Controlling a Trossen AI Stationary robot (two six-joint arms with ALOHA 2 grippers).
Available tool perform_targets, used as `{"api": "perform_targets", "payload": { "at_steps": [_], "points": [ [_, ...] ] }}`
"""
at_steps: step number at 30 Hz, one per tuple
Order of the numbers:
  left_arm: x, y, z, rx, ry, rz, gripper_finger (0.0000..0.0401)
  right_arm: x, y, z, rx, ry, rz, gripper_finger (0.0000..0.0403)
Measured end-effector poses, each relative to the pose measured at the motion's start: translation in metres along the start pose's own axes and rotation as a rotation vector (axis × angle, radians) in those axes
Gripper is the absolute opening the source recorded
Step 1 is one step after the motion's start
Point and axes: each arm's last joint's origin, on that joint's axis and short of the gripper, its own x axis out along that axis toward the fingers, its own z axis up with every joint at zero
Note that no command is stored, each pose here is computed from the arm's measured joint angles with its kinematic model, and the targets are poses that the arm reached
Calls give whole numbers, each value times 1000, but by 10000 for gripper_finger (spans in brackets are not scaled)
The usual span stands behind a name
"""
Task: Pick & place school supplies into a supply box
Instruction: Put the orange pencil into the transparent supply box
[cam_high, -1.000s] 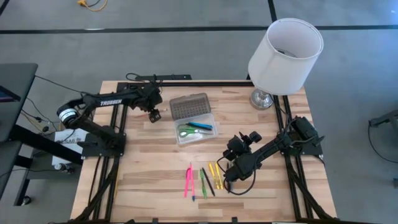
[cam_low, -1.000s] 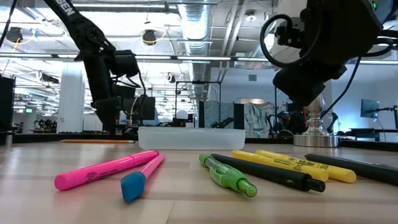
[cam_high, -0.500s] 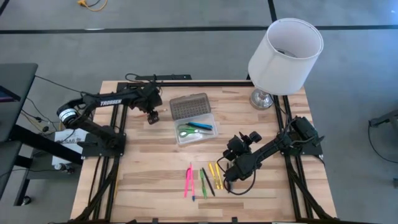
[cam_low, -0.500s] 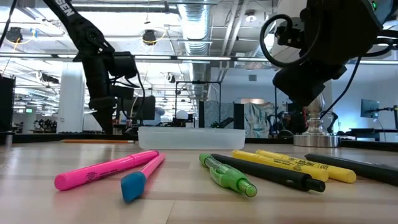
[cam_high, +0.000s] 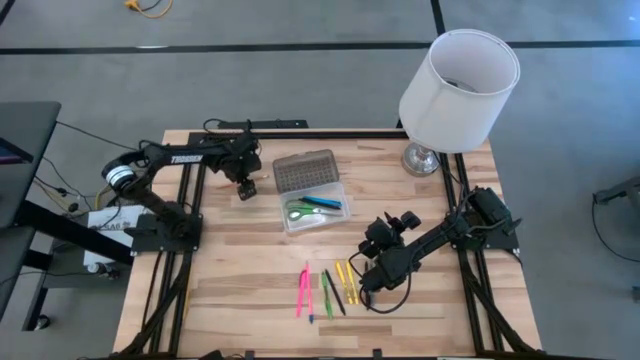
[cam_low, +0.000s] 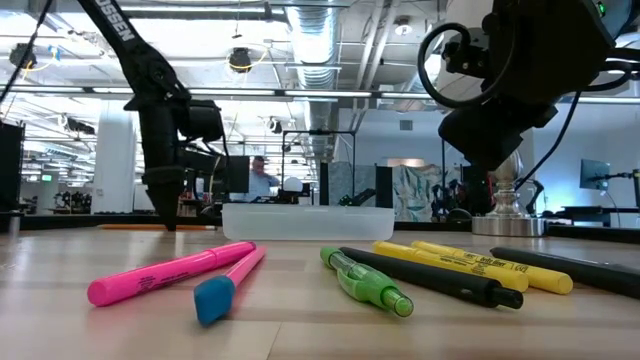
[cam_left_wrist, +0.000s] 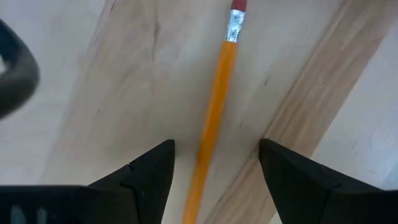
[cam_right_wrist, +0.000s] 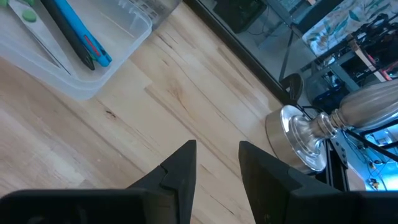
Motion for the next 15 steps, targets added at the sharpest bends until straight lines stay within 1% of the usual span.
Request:
{"api": "perform_targets", "payload": {
  "at_steps": [5,9,12,15],
  "points": [
    [1,1,0,-7,1,-11,217,0,0,0,0,1,-1,116],
    [-3,0,-1,-40,22,-17,208,2,0,1,2,4,-4,116],
    [-3,-3,-1,-48,38,-20,194,2,0,1,2,5,-5,116],
    [-3,-7,-1,-25,51,-12,175,2,0,1,2,5,-5,116]
  ]
}}
